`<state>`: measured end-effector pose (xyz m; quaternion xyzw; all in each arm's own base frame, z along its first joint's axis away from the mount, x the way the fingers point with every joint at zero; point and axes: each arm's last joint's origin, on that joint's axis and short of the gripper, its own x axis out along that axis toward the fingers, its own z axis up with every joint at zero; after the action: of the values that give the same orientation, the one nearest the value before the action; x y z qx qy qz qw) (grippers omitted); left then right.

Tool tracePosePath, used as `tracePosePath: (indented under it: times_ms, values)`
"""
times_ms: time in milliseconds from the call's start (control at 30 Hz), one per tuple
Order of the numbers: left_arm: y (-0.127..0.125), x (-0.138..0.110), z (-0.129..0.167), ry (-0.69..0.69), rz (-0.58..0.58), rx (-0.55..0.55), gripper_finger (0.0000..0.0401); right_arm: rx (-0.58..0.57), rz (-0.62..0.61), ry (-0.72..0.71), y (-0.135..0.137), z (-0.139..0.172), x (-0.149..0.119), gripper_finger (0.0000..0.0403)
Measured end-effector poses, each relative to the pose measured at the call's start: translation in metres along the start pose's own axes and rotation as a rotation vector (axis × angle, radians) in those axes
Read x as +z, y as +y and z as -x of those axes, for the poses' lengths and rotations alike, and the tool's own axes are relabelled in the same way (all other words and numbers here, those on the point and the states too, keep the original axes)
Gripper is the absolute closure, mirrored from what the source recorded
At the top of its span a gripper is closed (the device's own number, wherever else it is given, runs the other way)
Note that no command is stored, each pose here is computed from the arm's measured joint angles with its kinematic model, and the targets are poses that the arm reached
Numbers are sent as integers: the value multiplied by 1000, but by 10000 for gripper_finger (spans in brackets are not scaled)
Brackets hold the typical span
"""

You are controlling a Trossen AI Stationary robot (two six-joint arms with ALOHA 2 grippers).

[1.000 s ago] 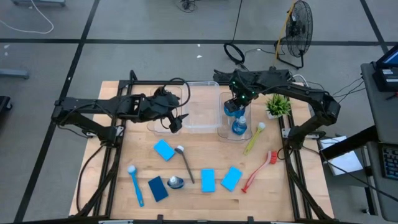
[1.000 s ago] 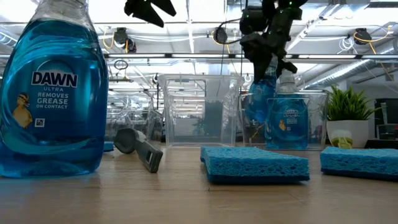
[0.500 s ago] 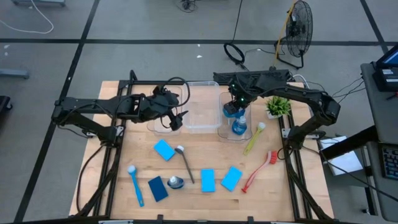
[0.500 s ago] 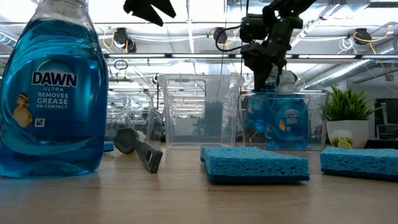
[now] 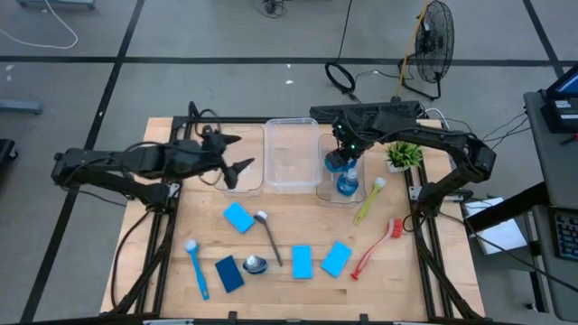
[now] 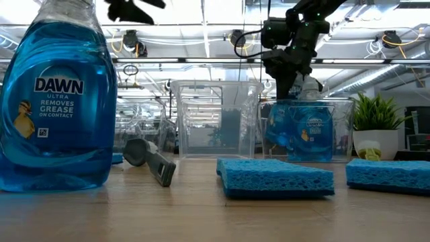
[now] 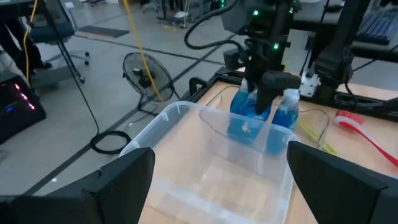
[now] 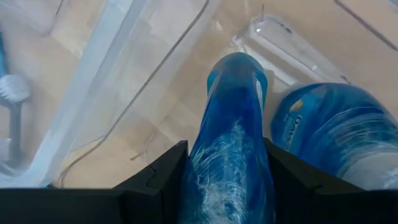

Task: Pick & Place Kitchen Sink Supplies
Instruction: Put the blue dishwashing liquid bottle into the right transparent bin

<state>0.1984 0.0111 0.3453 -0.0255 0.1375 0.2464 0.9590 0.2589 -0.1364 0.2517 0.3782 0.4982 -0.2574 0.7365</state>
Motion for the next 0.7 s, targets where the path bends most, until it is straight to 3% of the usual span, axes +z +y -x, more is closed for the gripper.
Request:
tracePosePath:
  times_ms: [300,700]
  values:
    - [14,-25,22,-42,57,-13,36,22,-22,-26,1,-2,2,239]
    - [14,-27,22,-36,61,-12,36,65,4,3,2,-2,1,239]
